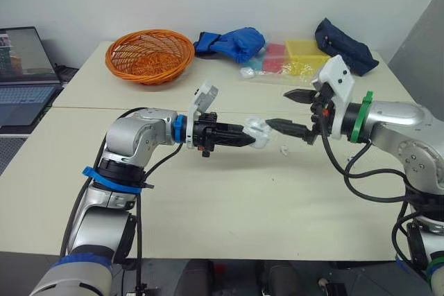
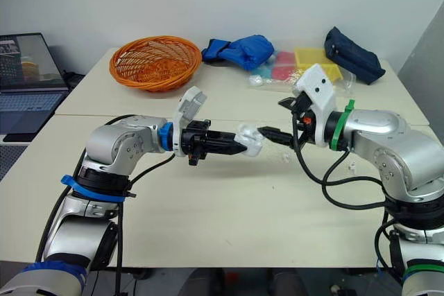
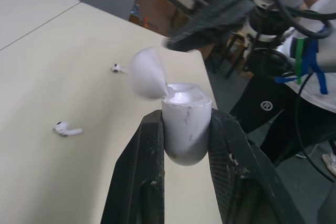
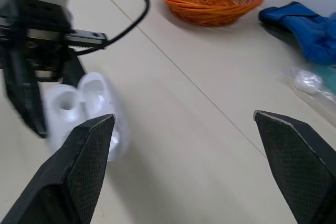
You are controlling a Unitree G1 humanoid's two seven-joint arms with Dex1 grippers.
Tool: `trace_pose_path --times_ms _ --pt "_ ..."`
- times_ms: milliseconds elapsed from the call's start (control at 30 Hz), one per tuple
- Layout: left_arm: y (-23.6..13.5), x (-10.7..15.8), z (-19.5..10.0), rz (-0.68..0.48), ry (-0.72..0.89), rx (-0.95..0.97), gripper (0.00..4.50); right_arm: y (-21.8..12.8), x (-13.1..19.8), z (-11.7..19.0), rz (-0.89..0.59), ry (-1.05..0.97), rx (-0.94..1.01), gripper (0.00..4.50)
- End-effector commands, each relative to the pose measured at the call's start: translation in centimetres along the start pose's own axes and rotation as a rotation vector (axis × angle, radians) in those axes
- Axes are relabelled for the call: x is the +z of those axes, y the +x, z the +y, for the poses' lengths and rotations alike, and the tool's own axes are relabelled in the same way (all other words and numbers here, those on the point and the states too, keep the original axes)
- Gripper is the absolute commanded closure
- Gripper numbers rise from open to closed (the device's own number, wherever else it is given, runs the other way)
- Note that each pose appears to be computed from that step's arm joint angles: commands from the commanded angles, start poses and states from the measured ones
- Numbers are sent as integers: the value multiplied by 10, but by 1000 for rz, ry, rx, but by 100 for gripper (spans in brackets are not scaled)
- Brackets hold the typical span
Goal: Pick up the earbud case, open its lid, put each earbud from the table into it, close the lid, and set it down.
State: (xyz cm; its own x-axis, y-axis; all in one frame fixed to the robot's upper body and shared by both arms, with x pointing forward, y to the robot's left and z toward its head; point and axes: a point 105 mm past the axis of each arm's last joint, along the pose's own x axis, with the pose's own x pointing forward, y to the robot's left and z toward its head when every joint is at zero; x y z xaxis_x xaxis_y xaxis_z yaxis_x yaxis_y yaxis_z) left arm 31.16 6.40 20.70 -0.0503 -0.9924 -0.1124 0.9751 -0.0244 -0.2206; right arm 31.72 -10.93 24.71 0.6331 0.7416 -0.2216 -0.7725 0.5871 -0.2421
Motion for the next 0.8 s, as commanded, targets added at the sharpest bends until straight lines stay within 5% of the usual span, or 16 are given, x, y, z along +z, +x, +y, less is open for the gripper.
trace_pose_path --times_ms 33,200,367,567,800 --pt "4 8 -7 -11 51 -39 374 -7 14 -6 -44 -32 -37 7" --pt "3 3 -4 -9 49 -19 374 -15 29 17 -128 62 133 7" --pt "1 5 2 -32 105 36 374 -38 22 6 -88 183 116 7" --pt "4 16 -2 -89 277 108 374 -85 -50 -41 214 432 -155 7" --pt "16 12 -6 -111 291 129 374 -98 -116 -79 375 524 -424 7"
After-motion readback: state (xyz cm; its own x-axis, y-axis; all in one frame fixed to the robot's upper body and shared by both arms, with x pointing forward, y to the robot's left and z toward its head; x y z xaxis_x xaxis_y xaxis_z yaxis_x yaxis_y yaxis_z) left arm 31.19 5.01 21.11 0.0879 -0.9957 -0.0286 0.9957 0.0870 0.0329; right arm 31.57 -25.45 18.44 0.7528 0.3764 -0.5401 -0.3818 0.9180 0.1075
